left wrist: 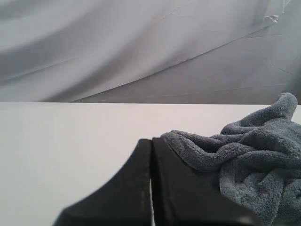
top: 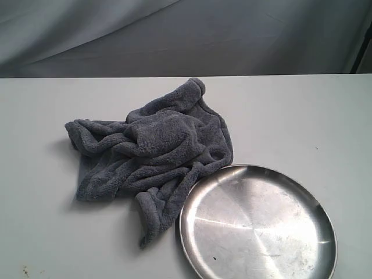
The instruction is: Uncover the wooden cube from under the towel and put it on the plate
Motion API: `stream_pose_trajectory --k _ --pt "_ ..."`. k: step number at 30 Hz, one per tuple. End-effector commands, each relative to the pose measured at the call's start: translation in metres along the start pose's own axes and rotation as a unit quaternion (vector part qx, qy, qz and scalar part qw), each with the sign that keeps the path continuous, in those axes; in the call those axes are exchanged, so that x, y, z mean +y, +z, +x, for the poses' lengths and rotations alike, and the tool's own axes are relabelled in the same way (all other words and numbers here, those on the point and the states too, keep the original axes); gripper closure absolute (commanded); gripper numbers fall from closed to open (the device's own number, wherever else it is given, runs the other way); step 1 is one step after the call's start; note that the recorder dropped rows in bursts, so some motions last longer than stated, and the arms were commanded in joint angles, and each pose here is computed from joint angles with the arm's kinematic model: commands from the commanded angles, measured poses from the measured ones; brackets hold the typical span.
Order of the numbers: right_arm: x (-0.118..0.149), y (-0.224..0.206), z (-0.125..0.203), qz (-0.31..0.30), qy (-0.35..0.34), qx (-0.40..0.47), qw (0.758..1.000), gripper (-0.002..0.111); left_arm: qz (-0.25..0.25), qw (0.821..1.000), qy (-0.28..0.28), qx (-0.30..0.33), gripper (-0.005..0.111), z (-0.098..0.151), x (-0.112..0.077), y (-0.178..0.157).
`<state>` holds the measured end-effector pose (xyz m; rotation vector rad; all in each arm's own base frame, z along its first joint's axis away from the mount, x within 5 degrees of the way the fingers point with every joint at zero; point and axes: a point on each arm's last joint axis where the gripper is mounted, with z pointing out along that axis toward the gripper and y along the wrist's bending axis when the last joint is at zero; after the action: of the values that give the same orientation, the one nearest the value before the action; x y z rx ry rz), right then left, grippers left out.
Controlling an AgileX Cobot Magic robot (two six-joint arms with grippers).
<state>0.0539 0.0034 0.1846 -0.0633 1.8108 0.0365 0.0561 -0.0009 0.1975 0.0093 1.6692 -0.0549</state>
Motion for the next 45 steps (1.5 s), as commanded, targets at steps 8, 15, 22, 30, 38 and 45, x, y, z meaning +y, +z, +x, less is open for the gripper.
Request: stream_pose_trajectory --k 8,15,22,30,38,45 --pt "0.0 0.0 0.0 -0.001 0.0 -0.005 1.0 0.108 0.0 1.0 -0.001 -0.003 0.107 0.001 0.0 0.0" --pt "0.0 0.0 0.0 -0.001 0.0 -0.005 1.0 0.108 0.0 1.0 -0.001 -0.003 0.107 0.001 0.0 0.0" --pt "0.0 0.0 0.0 -0.001 0.0 -0.005 1.0 0.108 0.0 1.0 -0.001 -0.003 0.107 0.001 0.0 0.0" --pt "0.0 0.0 0.0 -0.001 0.0 -0.005 1.0 0.108 -0.016 0.991 0.136 -0.008 0.107 -0.001 0.003 0.0" --pt "0.0 0.0 0.0 -0.001 0.0 -0.005 1.0 0.108 -0.011 0.987 0.154 -0.037 0.107 -0.006 0.001 0.0" --pt "0.0 0.0 0.0 -0.001 0.0 -0.005 1.0 0.108 0.029 0.993 0.003 -0.113 0.107 -0.019 -0.005 -0.002"
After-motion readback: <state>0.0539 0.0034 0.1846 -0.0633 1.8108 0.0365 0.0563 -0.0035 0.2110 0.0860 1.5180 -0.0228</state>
